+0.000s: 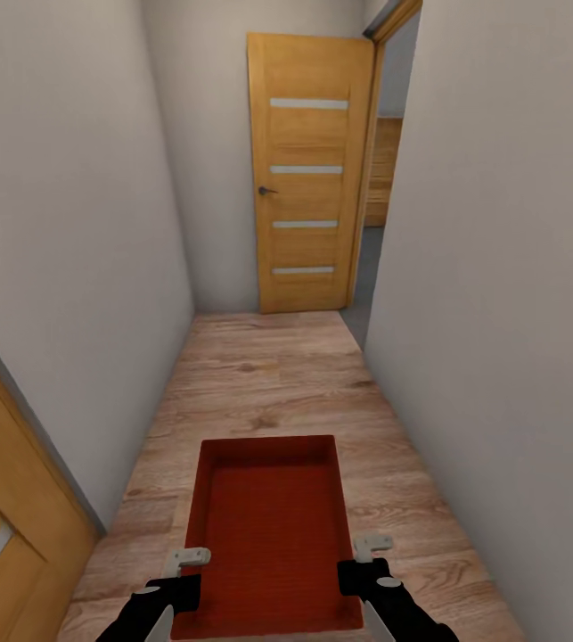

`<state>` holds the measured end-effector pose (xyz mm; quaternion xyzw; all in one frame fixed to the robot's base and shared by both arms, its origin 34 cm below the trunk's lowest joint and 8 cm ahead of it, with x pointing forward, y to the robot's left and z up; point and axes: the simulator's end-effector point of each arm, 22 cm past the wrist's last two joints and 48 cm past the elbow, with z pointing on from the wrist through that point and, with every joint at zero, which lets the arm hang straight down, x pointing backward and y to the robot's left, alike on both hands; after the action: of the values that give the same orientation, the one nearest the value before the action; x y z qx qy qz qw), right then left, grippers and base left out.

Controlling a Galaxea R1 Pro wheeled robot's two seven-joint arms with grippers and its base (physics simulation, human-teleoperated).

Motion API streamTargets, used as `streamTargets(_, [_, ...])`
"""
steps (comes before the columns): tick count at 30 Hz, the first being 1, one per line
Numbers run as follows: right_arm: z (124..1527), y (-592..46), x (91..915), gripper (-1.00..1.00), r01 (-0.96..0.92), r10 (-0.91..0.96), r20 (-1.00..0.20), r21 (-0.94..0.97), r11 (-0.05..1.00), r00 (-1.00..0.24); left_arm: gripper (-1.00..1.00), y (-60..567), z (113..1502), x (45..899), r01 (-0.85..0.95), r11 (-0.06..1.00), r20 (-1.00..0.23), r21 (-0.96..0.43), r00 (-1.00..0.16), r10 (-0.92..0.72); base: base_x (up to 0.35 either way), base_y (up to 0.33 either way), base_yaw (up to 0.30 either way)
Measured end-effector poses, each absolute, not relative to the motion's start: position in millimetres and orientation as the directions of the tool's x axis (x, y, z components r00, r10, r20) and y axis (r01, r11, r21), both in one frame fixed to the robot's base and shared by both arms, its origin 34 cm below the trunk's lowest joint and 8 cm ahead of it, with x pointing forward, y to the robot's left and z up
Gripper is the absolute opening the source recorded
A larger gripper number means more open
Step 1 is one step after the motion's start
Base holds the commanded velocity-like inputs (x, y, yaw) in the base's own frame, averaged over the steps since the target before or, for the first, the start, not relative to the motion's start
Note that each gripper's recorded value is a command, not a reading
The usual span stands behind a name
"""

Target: Move the two storage containers from the living room to the garage. In the garage, place one container on the floor and stack the other container on top of it (either order is fine).

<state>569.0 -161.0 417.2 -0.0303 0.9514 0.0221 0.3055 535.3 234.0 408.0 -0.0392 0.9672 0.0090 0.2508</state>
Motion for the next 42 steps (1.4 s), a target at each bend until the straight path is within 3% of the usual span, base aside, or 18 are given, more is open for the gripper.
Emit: streamTargets(42, [417.2, -161.0, 569.0, -1.0, -0.071, -0.044, -0.583, 0.024, 0.997, -0.812, -1.0, 234.0, 408.0, 535.3, -0.08, 0.997, -0.486, -0.002, -0.871, -0.071, 0.343, 0.007, 0.0])
